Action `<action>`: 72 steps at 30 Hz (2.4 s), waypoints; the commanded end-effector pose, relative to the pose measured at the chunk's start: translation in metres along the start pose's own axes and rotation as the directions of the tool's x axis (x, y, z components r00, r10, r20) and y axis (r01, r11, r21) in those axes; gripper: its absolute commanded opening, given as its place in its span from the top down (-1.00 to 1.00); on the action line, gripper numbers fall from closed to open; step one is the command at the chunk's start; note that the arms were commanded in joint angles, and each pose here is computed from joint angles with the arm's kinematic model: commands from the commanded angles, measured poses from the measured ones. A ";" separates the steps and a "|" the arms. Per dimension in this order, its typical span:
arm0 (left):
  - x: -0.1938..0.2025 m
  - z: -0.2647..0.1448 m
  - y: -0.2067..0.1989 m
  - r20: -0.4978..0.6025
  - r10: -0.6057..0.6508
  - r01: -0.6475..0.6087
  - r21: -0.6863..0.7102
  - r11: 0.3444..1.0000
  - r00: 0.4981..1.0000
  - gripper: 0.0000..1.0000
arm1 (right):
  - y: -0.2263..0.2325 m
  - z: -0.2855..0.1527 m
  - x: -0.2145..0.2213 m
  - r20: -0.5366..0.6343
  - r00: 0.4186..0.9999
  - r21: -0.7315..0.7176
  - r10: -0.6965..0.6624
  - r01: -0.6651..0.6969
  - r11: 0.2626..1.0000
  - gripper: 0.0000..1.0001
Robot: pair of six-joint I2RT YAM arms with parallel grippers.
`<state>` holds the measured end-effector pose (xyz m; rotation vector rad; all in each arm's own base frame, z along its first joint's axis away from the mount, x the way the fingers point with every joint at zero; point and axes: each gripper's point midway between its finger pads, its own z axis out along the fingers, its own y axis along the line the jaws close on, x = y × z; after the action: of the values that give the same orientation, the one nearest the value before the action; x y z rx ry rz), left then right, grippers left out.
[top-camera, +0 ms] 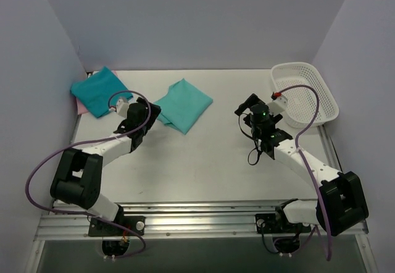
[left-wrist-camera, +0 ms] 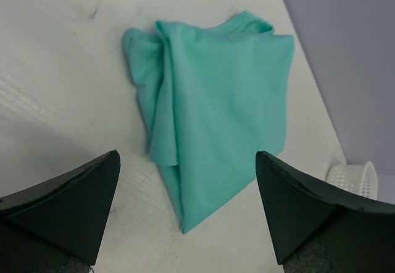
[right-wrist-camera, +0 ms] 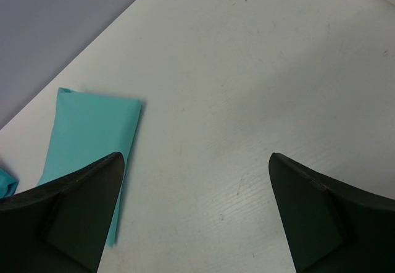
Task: Fold and stack the t-shirts
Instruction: Put the neatly folded tshirt into the corner of the board with the left arm
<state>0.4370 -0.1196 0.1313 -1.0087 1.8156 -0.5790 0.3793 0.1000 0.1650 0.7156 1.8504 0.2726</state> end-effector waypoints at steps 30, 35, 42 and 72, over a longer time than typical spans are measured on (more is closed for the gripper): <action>0.098 0.094 0.024 -0.148 -0.171 0.173 0.001 0.985 0.974 0.64 | -0.007 0.000 -0.013 0.044 0.999 0.012 0.013 -0.014 1.000 -0.99; 0.090 0.110 0.020 -0.168 -0.119 0.126 0.033 0.991 0.979 0.95 | -0.010 0.001 -0.015 0.045 0.999 0.016 0.014 -0.015 1.000 -0.99; 0.029 0.148 -0.024 -0.224 0.166 -0.144 0.110 0.983 0.960 0.95 | -0.009 -0.004 -0.020 0.054 0.998 -0.007 0.039 -0.039 0.999 -0.99; -0.274 0.152 -0.014 0.015 0.340 -0.330 -0.205 0.922 0.940 0.95 | 0.003 0.004 -0.008 -0.009 0.998 -0.091 0.067 -0.068 0.994 -1.00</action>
<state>0.6325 0.1006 0.1798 -0.8355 2.0283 -0.1620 0.3789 0.0944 0.1654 0.7190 1.8355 0.3769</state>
